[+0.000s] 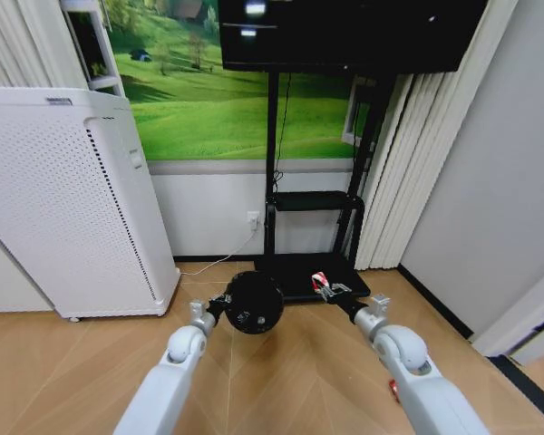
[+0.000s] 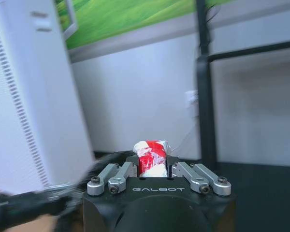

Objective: Pick up the trash bin and place the garbage on the floor into it.

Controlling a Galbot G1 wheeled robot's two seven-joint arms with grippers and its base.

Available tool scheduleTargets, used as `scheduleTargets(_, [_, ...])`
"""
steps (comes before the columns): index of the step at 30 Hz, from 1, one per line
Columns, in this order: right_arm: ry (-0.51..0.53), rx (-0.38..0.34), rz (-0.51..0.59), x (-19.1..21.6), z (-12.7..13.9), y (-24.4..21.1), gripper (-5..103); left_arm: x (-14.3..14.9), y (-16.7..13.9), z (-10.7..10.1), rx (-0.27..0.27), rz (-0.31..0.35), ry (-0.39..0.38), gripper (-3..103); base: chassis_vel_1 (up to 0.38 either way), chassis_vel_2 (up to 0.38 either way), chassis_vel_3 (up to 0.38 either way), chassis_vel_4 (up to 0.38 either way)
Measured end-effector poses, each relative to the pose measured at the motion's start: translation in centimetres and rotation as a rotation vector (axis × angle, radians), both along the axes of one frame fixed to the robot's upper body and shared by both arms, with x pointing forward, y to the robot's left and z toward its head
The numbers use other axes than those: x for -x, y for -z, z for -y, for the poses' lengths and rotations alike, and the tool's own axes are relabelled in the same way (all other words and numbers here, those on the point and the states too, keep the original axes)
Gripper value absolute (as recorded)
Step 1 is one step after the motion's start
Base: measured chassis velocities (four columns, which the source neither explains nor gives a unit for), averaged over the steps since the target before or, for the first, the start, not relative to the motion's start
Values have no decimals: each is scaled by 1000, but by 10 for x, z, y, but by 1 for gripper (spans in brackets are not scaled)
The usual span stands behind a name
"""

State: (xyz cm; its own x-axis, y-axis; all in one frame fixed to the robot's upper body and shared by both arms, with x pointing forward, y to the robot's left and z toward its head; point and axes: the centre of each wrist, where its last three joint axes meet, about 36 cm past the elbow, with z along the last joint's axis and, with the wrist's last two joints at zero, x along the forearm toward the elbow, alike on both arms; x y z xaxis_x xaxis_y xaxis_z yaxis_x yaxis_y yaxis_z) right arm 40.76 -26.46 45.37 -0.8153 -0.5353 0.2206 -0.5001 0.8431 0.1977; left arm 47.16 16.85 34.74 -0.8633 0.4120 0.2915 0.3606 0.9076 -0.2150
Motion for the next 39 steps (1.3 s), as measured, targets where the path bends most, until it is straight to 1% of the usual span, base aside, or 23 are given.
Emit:
scheduleTargets(2, [-40,38,-15,0,-17,17,27,-1,-1,19,6,1,27,4,0,0,0,0])
scheduleTargets(3, [-40,38,-15,0,-17,17,27,-1,-1,19,6,1,27,4,0,0,0,0])
scheduleTargets(5, [-28,91,-26,-4,-25,36,27,-2,-3,28,11,5,40,4,0,0,0,0])
scheduleTargets(7, [-11,106,-36,-6,-29,44,25,-2,-4,31,13,5,44,4,0,0,0,0])
scheduleTargets(9, [10,125,-39,-10,-28,51,36,-2,-4,32,11,4,47,4,0,0,0,0])
scheduleTargets(10, [10,125,-39,-10,-28,51,36,-2,-4,32,11,4,47,4,0,0,0,0])
scheduleTargets(12, [16,133,-30,-12,-25,50,47,-2,-3,31,10,2,49,4,0,0,0,0])
scheduleTargets(13, [16,133,-30,-12,-25,50,47,-2,-3,31,10,2,49,4,0,0,0,0])
scheduleTargets(15, [18,126,-27,-13,-22,48,57,-3,0,33,5,-2,52,4,0,0,0,0])
scheduleTargets(16, [18,126,-27,-13,-22,48,57,-3,0,33,5,-2,52,4,0,0,0,0])
scheduleTargets(19, [39,116,-2,-10,-16,36,74,-4,-3,36,13,4,54,4,0,0,0,0])
scheduleTargets(21, [63,108,10,-8,-13,31,74,-4,-4,34,13,7,51,4,0,0,0,0])
scheduleTargets(22, [114,96,29,-5,-9,20,84,-3,-6,29,9,14,43,4,0,0,0,0])
scheduleTargets(23, [114,96,29,-5,-9,20,84,-3,-6,29,9,14,43,4,0,0,0,0])
scheduleTargets(24, [159,88,41,-2,-4,13,84,-1,-7,24,4,18,35,4,0,0,0,0])
scheduleTargets(26, [288,94,50,3,13,1,94,8,-9,3,-16,26,3,4,0,0,0,0])
scheduleTargets(27, [288,94,50,3,13,1,94,8,-9,3,-16,26,3,4,0,0,0,0])
scheduleTargets(29, [387,109,28,6,28,9,99,17,-14,-24,-37,41,-39,4,0,0,0,0])
scheduleTargets(30, [387,109,28,6,28,9,99,17,-14,-24,-37,41,-39,4,0,0,0,0])
scheduleTargets(32, [469,121,-18,12,42,35,100,27,-21,-49,-54,53,-72,4,0,0,0,0])
scheduleTargets(33, [469,121,-18,12,42,35,100,27,-21,-49,-54,53,-72,4,0,0,0,0])
scheduleTargets(35, [501,119,-87,21,53,65,100,34,-31,-67,-68,72,-84,4,0,0,0,0])
scheduleTargets(39, [494,111,-124,28,62,88,100,36,-41,-77,-70,88,-91,4,0,0,0,0])
